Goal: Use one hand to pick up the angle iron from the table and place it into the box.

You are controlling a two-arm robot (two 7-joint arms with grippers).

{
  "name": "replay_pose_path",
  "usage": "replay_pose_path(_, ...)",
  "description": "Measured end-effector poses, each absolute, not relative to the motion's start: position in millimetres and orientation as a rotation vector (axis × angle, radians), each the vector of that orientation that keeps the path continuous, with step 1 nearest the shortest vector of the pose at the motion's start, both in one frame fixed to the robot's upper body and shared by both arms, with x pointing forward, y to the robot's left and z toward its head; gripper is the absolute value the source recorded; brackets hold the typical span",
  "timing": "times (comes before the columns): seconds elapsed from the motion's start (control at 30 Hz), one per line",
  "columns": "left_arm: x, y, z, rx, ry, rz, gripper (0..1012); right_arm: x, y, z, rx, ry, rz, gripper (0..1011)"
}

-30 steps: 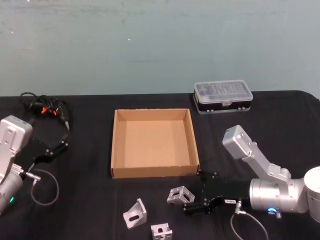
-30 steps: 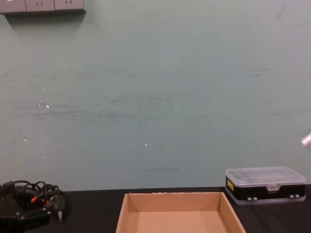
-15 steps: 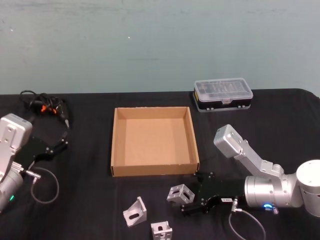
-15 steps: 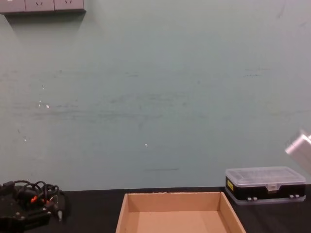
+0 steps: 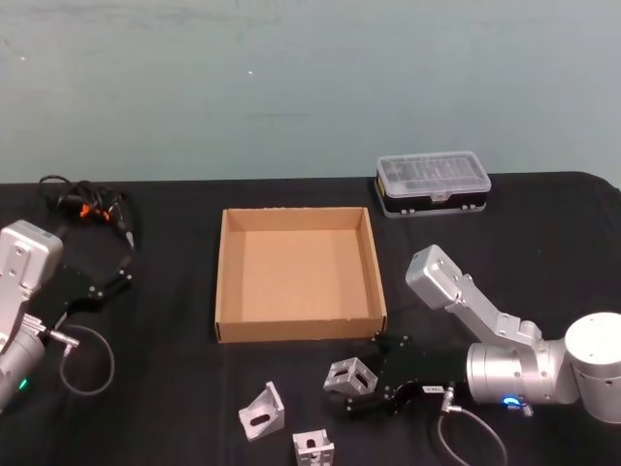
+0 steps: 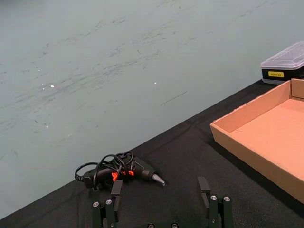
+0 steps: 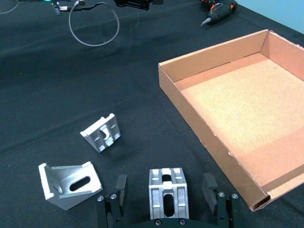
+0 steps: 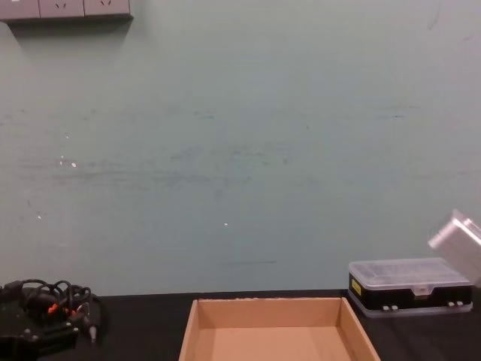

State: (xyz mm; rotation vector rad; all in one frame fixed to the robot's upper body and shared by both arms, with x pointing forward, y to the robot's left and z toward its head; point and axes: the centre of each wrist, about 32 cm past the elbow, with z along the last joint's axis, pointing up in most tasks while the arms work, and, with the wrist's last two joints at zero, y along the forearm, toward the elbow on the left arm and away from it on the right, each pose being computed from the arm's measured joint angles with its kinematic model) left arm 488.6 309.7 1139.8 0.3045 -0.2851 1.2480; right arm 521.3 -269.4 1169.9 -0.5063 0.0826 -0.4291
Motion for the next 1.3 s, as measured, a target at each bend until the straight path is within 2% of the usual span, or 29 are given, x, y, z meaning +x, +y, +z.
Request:
replay_pose_path(0.53, 488.6, 309.7, 1139.8, 0.304, -0.285, 1.248, 1000, 521.1, -268.2, 1168.0, -0.502, 0.076, -0.436, 985)
replay_pose_path(0.67, 488.6, 309.6, 1139.8, 0.304, -0.285, 1.248, 1000, 521.1, -268.2, 1168.1, -0.502, 0.077, -0.436, 909)
replay_pose_path(0.97, 488.6, 309.7, 1139.8, 0.304, -0.285, 1.248, 1000, 521.2, -268.3, 1168.6, -0.502, 0.077, -0.435, 609)
replay_pose_path(1.03, 488.6, 309.7, 1139.8, 0.305, -0.285, 1.248, 1000, 521.2, -268.2, 1168.6, -0.502, 0.077, -0.435, 574)
replay_pose_path(1.1, 488.6, 309.7, 1139.8, 0.304, -0.285, 1.248, 1000, 521.2, -268.3, 1168.6, -0.502, 0.077, -0.435, 489)
replay_pose_path(1.2, 488.6, 309.7, 1139.8, 0.305, -0.285, 1.248, 1000, 521.2, -268.3, 1168.7, -0.502, 0.077, -0.434, 447)
replay_pose_path(1.3, 488.6, 309.7, 1139.8, 0.304, -0.285, 1.248, 1000, 521.2, -268.5, 1168.7, -0.502, 0.077, -0.434, 447)
